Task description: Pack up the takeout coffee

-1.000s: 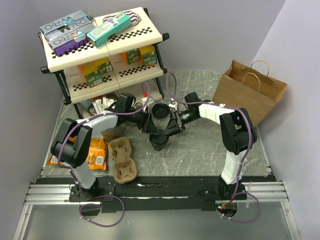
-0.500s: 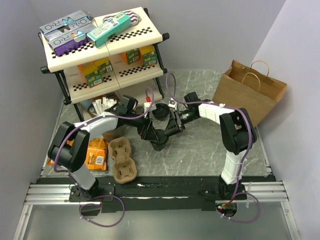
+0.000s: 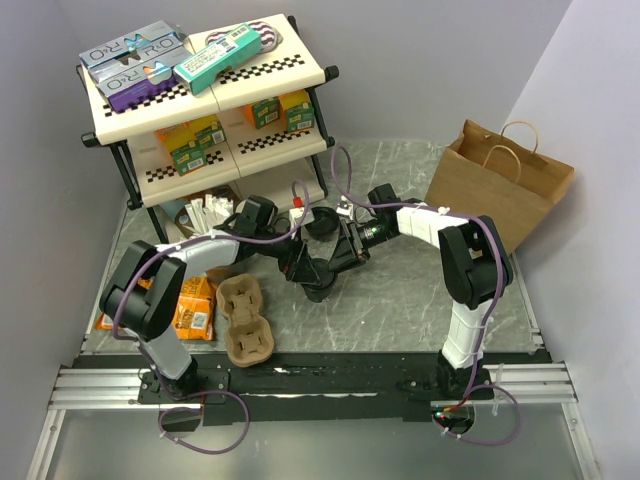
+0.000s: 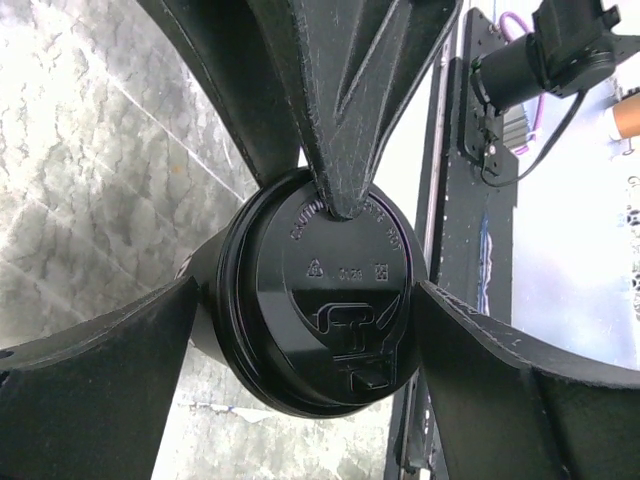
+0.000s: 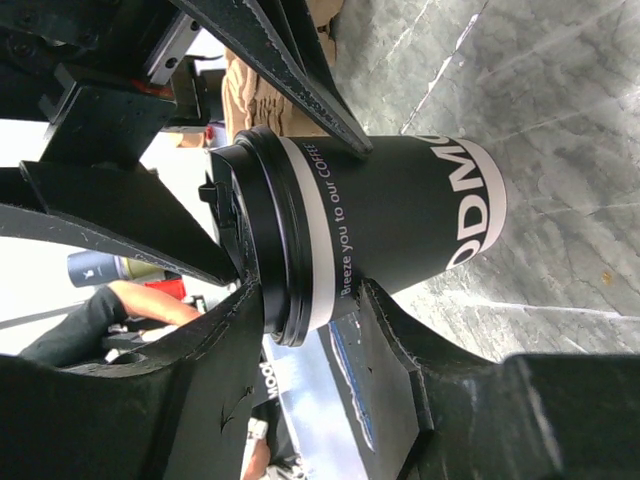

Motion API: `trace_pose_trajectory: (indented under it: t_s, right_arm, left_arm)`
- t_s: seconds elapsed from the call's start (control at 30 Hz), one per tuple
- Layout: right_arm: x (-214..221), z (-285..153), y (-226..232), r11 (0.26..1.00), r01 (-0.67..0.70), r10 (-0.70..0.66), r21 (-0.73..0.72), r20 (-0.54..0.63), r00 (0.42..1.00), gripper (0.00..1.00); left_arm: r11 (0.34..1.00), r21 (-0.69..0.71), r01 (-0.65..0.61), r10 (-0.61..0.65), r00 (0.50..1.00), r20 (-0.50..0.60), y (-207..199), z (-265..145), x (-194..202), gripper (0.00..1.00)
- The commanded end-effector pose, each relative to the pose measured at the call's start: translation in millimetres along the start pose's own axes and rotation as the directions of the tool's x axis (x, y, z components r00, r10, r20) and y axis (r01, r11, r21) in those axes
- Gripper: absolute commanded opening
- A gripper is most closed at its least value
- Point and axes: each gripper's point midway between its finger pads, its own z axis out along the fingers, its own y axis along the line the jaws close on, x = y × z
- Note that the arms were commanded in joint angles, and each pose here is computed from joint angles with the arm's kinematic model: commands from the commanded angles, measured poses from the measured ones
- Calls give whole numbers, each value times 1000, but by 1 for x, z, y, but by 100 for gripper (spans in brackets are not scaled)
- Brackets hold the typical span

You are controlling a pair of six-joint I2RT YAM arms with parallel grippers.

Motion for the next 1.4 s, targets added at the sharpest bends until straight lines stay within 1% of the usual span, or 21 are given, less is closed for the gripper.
trace_pose_trajectory:
  t_s: [0.0,0.2,0.27,0.4,0.53,0.67,0.77,0.8,0.83,0.87,0.93,0.97,1.03,1.07,1.17,1.2,1.23,1.27,1.33,1.37]
  right_arm:
    - [10,12,-55,984,42,-39,171,-22,999,48]
    - [19,17,-66,984,0,4,180,-20,1000,49]
    - [21,18,-71,983,-15,20,186,-23,1000,49]
    - [19,20,-76,982,-21,27,186,-27,999,49]
    - [15,19,-74,982,-5,8,188,-15,1000,49]
    - [8,13,-55,988,53,-57,144,28,998,50]
    - [-5,4,-32,991,107,-114,85,83,990,54]
    - [-9,2,-23,990,128,-133,53,97,986,58]
    - [-12,-3,-16,989,144,-147,37,112,983,60]
    - [-15,-5,-9,987,160,-160,14,120,980,64]
    - [-16,-7,0,985,171,-167,-26,118,979,70]
    - [-20,-8,5,982,183,-177,-37,117,977,75]
    - [-20,-10,7,981,190,-184,-44,111,977,80]
    - [-24,-11,9,979,201,-195,-41,115,974,85]
    - [-27,-14,14,975,214,-206,-53,120,971,90]
    - [-28,-16,16,974,218,-209,-56,125,970,94]
    - [-29,-18,19,973,221,-212,-61,130,969,96]
    - [-29,-20,23,971,227,-216,-71,133,967,100]
    - [-30,-24,28,969,235,-223,-74,144,964,100]
    - [-31,-26,31,966,247,-234,-75,153,960,100]
  left_arm:
    - [999,1,51,-51,998,-32,10,11,29,92]
    - [998,0,63,-63,998,-28,26,20,37,90]
    - [992,-3,128,-128,991,-25,34,20,42,90]
    - [985,-13,170,-170,985,-16,47,18,51,89]
    - [988,-3,152,-152,988,-3,46,16,49,89]
    - [995,23,98,-98,995,8,37,13,30,90]
    - [999,35,25,-26,1000,12,30,8,7,92]
    - [999,40,9,-10,1000,17,26,5,-3,92]
    - [999,50,20,-20,1000,5,23,4,-3,93]
    - [998,56,1,-1,1000,9,21,3,-10,93]
    - [997,72,17,-17,1000,-4,17,2,-10,93]
    - [997,75,14,-14,1000,-3,16,1,-13,93]
    - [997,67,35,-35,999,-5,15,1,-14,94]
    - [997,61,40,-40,999,-1,16,0,-16,94]
    - [998,55,35,-36,999,11,14,-1,-21,95]
    - [998,52,28,-29,999,21,12,-2,-26,95]
    - [998,48,30,-32,999,28,11,-3,-31,96]
    - [999,45,7,-9,999,41,10,-4,-38,96]
    - [999,39,27,-29,998,63,1,-9,-52,97]
    - [1000,26,17,-19,997,74,0,-12,-59,97]
